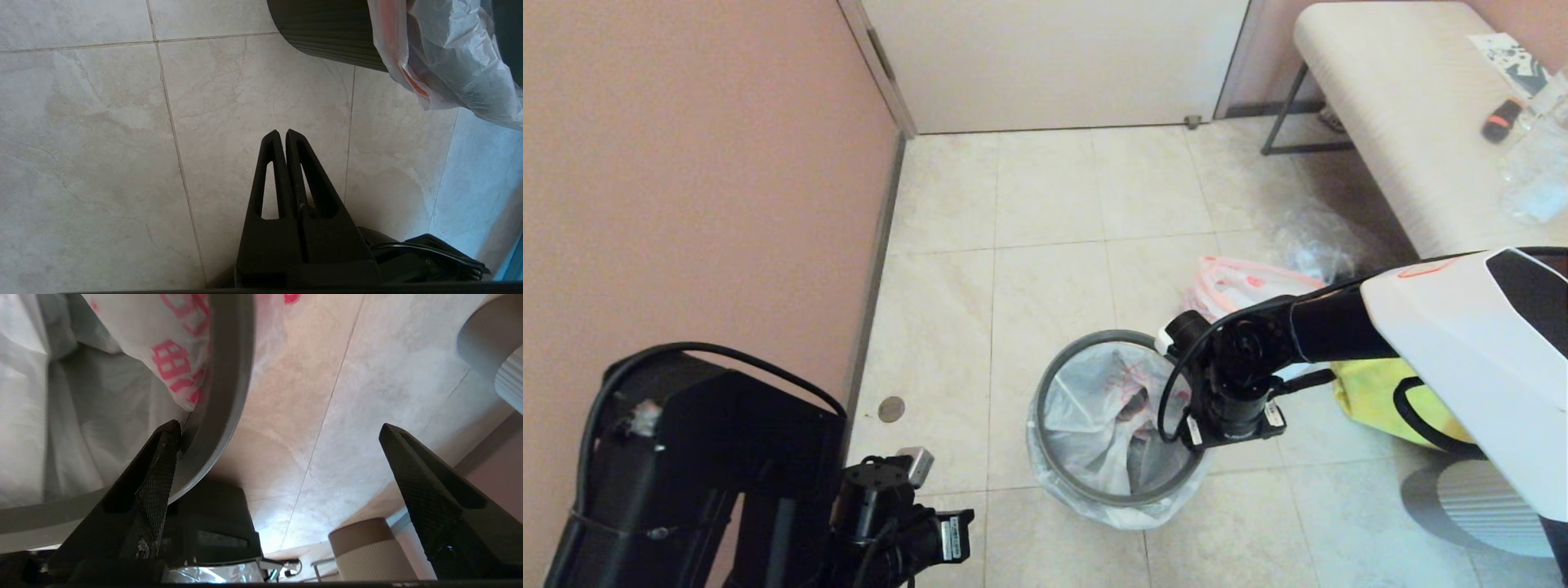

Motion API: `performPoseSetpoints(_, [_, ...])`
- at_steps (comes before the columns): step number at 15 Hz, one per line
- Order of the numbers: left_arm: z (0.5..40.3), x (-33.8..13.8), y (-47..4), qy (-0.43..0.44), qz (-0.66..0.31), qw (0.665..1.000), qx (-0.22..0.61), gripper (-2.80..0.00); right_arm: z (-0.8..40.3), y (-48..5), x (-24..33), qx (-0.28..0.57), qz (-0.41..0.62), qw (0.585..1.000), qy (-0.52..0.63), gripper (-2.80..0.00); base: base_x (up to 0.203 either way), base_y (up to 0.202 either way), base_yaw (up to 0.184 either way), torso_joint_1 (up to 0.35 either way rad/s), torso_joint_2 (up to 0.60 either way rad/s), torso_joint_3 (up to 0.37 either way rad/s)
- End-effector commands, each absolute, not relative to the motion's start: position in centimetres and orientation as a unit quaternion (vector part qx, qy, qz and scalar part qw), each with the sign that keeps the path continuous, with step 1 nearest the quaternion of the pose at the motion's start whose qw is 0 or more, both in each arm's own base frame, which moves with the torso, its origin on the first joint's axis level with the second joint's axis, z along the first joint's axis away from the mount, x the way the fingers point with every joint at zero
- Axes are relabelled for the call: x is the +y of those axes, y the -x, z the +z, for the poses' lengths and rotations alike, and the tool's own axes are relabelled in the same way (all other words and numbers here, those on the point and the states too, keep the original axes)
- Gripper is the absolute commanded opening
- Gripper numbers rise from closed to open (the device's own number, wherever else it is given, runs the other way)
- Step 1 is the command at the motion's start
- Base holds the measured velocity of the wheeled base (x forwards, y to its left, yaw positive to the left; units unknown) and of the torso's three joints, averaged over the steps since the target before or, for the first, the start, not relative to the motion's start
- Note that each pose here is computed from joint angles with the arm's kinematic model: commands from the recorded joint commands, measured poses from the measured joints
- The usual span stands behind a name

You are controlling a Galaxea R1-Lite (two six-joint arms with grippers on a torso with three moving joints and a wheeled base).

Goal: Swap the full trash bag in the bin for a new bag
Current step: Place the trash can ring on the trash can

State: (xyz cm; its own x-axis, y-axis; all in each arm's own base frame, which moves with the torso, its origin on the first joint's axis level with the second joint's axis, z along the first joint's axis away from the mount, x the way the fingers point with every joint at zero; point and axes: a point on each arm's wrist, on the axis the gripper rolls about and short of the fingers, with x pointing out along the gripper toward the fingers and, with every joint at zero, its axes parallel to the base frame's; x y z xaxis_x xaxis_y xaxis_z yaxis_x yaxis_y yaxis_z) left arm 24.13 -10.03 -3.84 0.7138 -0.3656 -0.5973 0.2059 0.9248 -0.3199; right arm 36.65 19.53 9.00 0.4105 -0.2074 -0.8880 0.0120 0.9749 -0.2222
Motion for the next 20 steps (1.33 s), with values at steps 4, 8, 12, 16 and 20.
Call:
performPoseSetpoints(4, [-3.8, -10.0, -24.2, 0.118, -0.156, 0.919, 0.342, -2.80, 9.2, -36.6, 20.0, 0.529, -0.064, 0.843, 0.076, 0.00, 0.000, 0.000, 0.000, 0.000, 0.00, 0.000])
performPoseSetpoints(8, [-3.8, -10.1, -24.2, 0.118, -0.156, 0.920, 0.341, -2.80, 10.5, -35.6, 20.9, 0.517, -0.047, 0.852, 0.076, 0.00, 0.000, 0.000, 0.000, 0.000, 0.00, 0.000])
performPoseSetpoints(12, [-3.8, -10.1, -24.2, 0.118, -0.156, 0.920, 0.341, -2.80, 12.2, -35.1, 21.5, 0.497, -0.038, 0.865, 0.060, 0.00, 0.000, 0.000, 0.000, 0.000, 0.00, 0.000])
performPoseSetpoints(16, [-3.8, -10.1, -24.2, 0.118, -0.156, 0.919, 0.341, -2.80, 11.8, -36.1, 21.1, 0.482, -0.044, 0.874, 0.045, 0.00, 0.000, 0.000, 0.000, 0.000, 0.00, 0.000])
performPoseSetpoints(20, [-3.8, -10.0, -24.2, 0.118, -0.156, 0.919, 0.341, -2.80, 9.1, -38.1, 20.8, 0.480, -0.053, 0.875, 0.037, -2.80, 0.000, 0.000, 0.000, 0.000, 0.00, 0.000])
